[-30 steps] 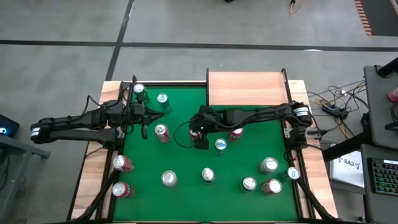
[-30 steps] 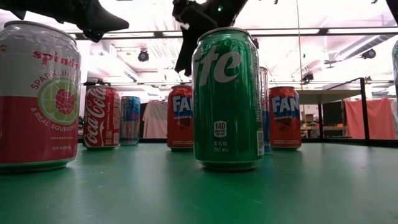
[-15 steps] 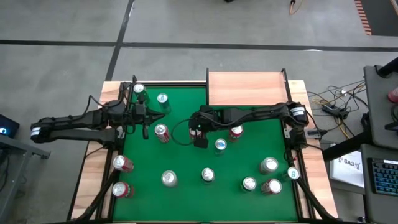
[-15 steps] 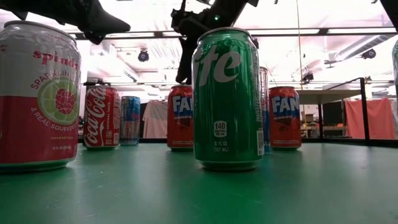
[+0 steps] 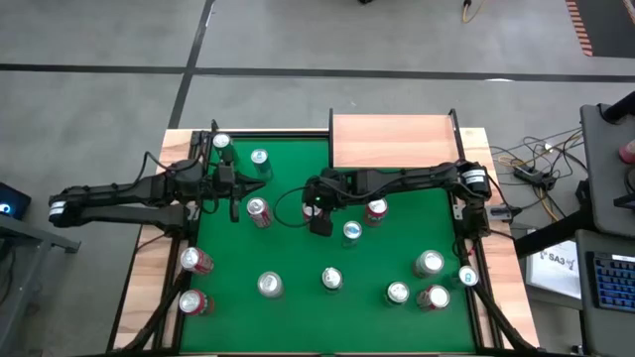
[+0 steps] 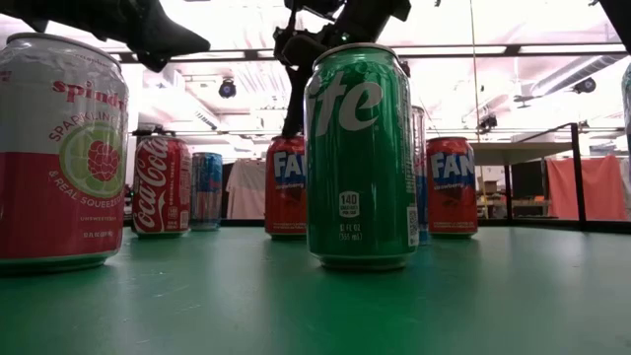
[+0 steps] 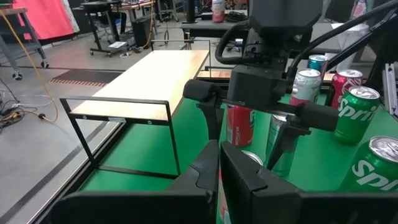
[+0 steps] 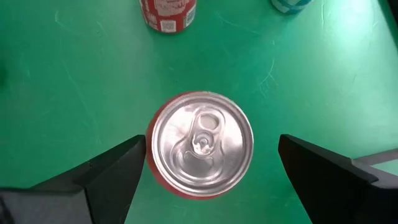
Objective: Place canned beverage on shelf
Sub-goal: Put the top left red soda can on the shelf
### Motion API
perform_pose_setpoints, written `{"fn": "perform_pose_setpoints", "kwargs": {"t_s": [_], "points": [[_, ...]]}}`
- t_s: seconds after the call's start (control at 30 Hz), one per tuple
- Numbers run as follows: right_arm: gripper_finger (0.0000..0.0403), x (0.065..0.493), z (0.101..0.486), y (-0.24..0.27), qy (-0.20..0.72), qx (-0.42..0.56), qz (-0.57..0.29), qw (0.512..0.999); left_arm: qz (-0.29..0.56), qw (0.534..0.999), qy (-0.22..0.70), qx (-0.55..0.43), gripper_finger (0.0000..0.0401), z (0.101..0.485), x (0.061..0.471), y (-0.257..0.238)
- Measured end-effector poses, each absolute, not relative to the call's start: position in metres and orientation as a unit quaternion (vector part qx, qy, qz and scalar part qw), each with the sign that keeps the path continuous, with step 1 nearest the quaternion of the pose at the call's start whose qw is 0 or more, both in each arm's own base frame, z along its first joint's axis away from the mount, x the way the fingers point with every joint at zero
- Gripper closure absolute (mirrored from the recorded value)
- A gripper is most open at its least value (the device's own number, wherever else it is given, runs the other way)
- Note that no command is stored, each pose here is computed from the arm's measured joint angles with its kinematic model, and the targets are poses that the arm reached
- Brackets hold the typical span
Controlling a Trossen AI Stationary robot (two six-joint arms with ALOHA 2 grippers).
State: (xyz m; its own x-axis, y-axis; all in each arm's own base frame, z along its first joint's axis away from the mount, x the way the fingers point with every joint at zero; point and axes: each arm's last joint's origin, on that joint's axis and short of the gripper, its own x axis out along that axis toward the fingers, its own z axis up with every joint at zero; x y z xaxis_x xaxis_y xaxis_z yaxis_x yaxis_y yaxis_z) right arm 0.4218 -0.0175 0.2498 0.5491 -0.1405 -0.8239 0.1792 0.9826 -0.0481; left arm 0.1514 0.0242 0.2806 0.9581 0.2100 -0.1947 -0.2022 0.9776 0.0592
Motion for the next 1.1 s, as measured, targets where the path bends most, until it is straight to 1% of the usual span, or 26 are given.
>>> {"fn": "perform_pose_setpoints", "kwargs": {"t_s": [0.4, 0.7, 0.8, 0.97, 1.1], "points": [[0.0044, 0.424, 0.239, -0.018, 0.449, 0.031, -0.094, 0.888, 0.104, 0.99, 0.098, 0.019, 0.0401, 0.281, 0.152, 0.024], [0.0046, 0.435, 0.209, -0.018, 0.473, 0.032, -0.084, 0.876, 0.104, 0.99, 0.093, 0.019, 0.0401, 0.282, 0.152, 0.024], [0.0062, 0.435, 0.208, -0.018, 0.471, 0.032, -0.085, 0.878, 0.104, 0.99, 0.094, 0.019, 0.0401, 0.282, 0.152, 0.024], [0.011, 0.435, 0.21, -0.019, 0.466, 0.046, -0.095, 0.878, 0.104, 0.99, 0.091, 0.02, 0.0401, 0.282, 0.152, 0.024], [0.0111, 0.434, 0.211, -0.018, 0.465, 0.059, -0.101, 0.877, 0.105, 0.991, 0.08, 0.02, 0.0401, 0.284, 0.153, 0.024]]}}
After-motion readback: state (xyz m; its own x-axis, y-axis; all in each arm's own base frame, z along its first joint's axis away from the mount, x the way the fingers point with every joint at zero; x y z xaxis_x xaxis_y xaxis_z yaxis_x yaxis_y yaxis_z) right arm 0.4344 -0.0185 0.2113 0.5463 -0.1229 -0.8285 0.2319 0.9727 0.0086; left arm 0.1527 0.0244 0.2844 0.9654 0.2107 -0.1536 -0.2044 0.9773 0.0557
